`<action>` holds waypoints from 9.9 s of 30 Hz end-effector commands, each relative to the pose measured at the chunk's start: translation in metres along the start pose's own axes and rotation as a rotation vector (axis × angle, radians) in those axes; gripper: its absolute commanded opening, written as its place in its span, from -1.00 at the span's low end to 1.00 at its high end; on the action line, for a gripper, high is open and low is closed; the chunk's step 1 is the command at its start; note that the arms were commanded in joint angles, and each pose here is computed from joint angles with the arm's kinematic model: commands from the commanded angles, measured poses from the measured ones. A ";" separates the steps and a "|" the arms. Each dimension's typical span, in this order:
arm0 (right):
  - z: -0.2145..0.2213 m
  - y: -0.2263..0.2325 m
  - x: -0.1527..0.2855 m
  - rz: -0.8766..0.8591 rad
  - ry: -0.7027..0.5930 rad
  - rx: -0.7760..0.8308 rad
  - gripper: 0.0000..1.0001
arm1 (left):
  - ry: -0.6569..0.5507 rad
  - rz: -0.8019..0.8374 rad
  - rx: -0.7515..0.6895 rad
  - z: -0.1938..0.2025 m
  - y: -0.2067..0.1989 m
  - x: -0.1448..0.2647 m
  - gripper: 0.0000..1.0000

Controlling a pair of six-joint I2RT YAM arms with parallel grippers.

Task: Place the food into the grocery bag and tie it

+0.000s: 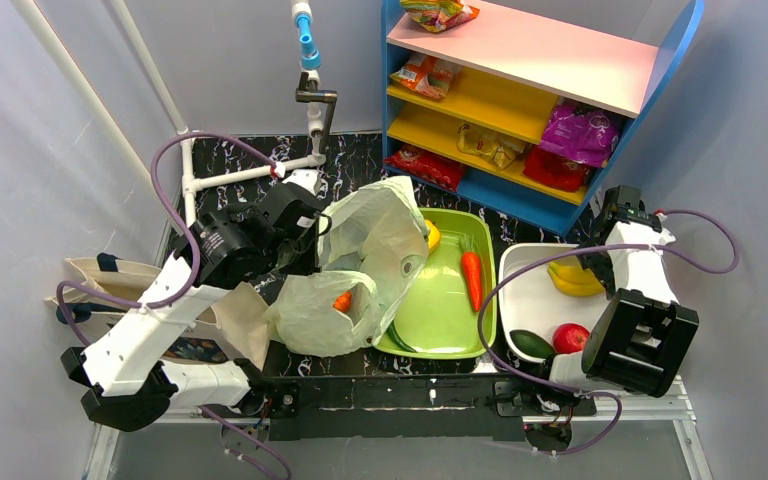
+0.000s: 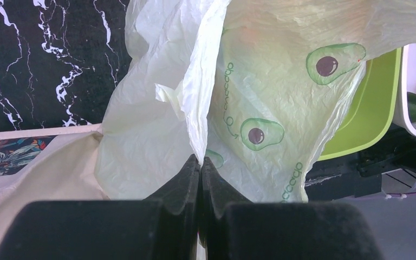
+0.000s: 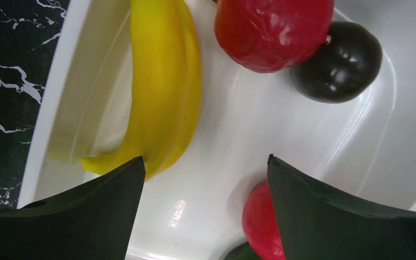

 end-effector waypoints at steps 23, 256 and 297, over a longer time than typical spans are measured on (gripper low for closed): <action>0.007 0.029 -0.032 -0.096 0.058 -0.013 -0.32 | 0.012 -0.004 -0.030 0.000 0.006 0.000 -1.00; -0.051 -0.019 -0.066 0.087 -0.145 0.069 -0.07 | 0.001 0.199 -0.084 -0.021 -0.027 0.000 -1.00; 0.046 0.068 0.344 -1.436 -0.048 0.268 -0.85 | -0.069 0.207 -0.039 -0.019 -0.020 0.009 -1.00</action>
Point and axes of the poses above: each gripper's point midway between its finger pads, its own x axis back along the fingers, its own y axis along the line the jaws close on, z = x × y, the point moved 1 cm from there along x, back along the fingers, and after that the axes turned 5 degrees about -x, right-handed, at the moved point
